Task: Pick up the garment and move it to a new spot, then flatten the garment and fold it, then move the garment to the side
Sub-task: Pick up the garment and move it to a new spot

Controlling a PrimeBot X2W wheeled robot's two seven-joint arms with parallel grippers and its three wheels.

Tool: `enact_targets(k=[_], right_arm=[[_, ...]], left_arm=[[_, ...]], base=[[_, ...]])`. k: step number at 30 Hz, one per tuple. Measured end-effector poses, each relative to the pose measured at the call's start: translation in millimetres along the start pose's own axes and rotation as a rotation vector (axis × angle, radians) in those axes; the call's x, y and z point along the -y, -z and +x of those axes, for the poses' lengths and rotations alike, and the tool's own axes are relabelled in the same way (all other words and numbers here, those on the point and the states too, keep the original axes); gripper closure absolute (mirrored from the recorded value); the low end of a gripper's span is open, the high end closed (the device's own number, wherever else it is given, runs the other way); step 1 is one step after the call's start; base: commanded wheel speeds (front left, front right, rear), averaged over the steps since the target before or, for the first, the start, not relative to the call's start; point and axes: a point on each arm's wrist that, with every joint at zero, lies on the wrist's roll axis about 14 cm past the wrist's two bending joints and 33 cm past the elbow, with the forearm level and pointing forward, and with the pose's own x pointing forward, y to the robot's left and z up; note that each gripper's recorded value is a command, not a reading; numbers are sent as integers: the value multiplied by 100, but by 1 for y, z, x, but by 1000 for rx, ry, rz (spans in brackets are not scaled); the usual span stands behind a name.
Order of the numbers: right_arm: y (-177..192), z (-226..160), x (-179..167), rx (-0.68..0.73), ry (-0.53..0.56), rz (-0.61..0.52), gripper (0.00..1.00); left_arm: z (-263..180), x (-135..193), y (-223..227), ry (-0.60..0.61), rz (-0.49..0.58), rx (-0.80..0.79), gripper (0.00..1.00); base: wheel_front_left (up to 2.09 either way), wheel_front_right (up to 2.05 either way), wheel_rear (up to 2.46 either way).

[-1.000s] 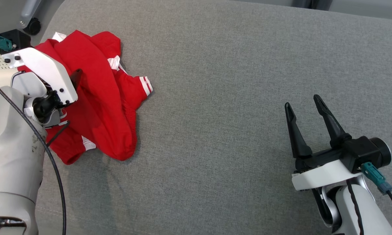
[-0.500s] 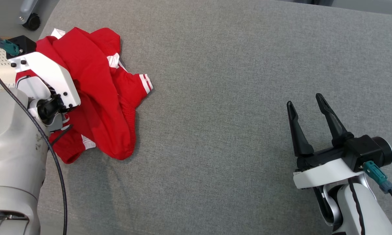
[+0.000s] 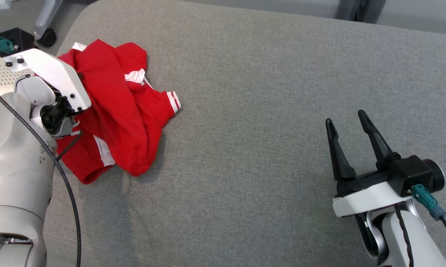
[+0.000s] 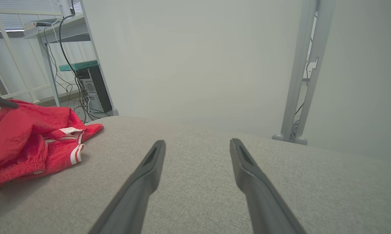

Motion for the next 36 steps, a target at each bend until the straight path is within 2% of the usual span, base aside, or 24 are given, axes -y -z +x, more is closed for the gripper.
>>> enact_targets(k=[7, 14, 23, 29, 32, 36], right_arm=[[-16, -9, -9, 24, -7, -15, 0], [-33, -24, -17, 48, -5, -37, 0], [-53, -45, -15, 82, 31, -66, 0], [-66, -58, -4, 111, 77, -86, 0], [-69, -70, 10, 112, 126, -94, 0], [-74, -87, 28, 118, 193, -112, 0]], left_arm=[[-29, 19, -43, 78, -23, 227, 100], [-76, 40, -88, 166, -18, 520, 100], [-142, 84, -126, 330, -58, 845, 100], [-163, 131, -122, 475, -83, 930, 100], [-168, 156, -114, 541, -80, 939, 100], [-169, 185, -103, 620, -129, 926, 100]], base=[[0, 0, 0], [0, 0, 0], [0, 0, 0], [0, 0, 0], [0, 0, 0], [0, 0, 0]])
